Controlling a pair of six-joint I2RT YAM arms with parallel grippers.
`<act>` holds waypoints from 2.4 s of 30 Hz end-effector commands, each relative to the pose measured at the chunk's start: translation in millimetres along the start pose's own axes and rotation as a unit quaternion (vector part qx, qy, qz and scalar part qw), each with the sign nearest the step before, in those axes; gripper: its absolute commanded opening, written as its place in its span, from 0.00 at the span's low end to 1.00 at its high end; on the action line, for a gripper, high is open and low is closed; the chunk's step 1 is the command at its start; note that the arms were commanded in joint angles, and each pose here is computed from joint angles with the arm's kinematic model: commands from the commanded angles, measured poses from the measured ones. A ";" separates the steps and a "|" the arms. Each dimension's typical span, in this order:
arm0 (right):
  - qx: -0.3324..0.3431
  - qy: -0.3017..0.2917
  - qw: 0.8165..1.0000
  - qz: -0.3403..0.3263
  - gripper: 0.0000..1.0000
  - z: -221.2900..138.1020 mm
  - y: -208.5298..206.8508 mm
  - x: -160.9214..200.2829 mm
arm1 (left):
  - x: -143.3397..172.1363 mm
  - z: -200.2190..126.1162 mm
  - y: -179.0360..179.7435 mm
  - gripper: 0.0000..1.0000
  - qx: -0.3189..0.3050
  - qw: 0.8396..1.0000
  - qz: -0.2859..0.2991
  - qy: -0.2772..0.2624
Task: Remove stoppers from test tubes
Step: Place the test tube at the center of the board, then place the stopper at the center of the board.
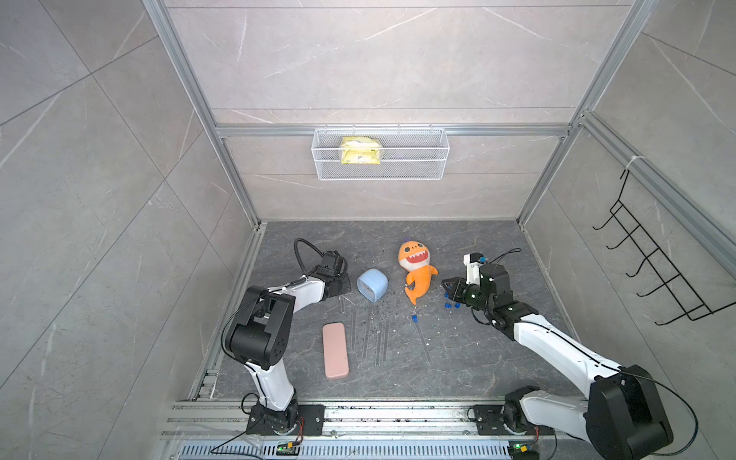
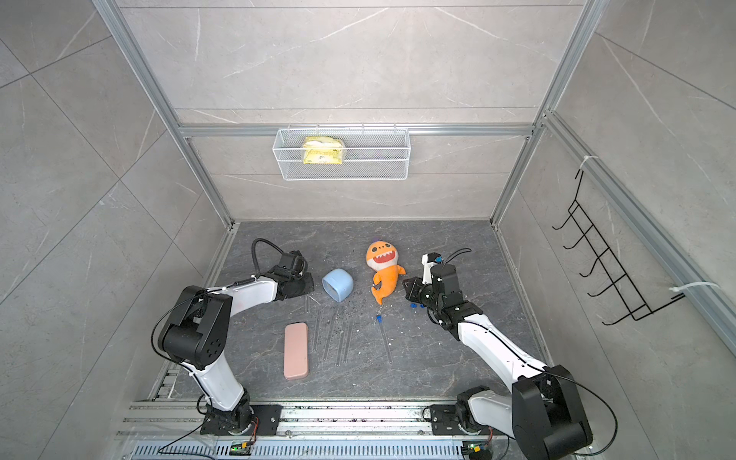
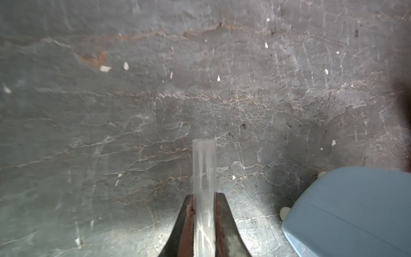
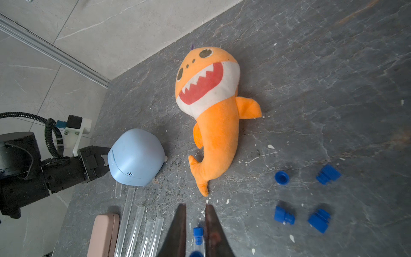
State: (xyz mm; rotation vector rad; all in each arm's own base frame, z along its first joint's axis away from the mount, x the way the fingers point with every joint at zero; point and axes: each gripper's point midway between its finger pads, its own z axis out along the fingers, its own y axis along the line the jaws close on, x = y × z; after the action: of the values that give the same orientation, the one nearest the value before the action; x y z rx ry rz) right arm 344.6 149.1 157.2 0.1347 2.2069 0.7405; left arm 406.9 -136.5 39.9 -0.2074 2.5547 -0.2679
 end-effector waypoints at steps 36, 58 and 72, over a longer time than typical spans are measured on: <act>0.288 -0.036 0.951 0.103 0.00 26.7 -150.5 6.5 | -36.3 -146.6 -55.6 0.57 0.049 0.982 0.100 -0.150; 0.330 0.011 0.932 0.149 0.29 37.5 -179.9 33.9 | 0.7 -194.3 -105.1 0.58 0.072 0.970 0.146 -0.181; 0.176 -0.061 0.980 0.068 0.43 -15.6 -81.2 -45.9 | 23.0 -178.8 -141.2 0.57 0.069 0.974 0.157 -0.151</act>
State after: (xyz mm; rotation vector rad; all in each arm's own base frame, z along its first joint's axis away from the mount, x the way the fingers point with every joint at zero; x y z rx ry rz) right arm 379.4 48.2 113.2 0.6301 2.2512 0.3131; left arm 299.8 -240.3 205.6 0.2402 2.2130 -0.2700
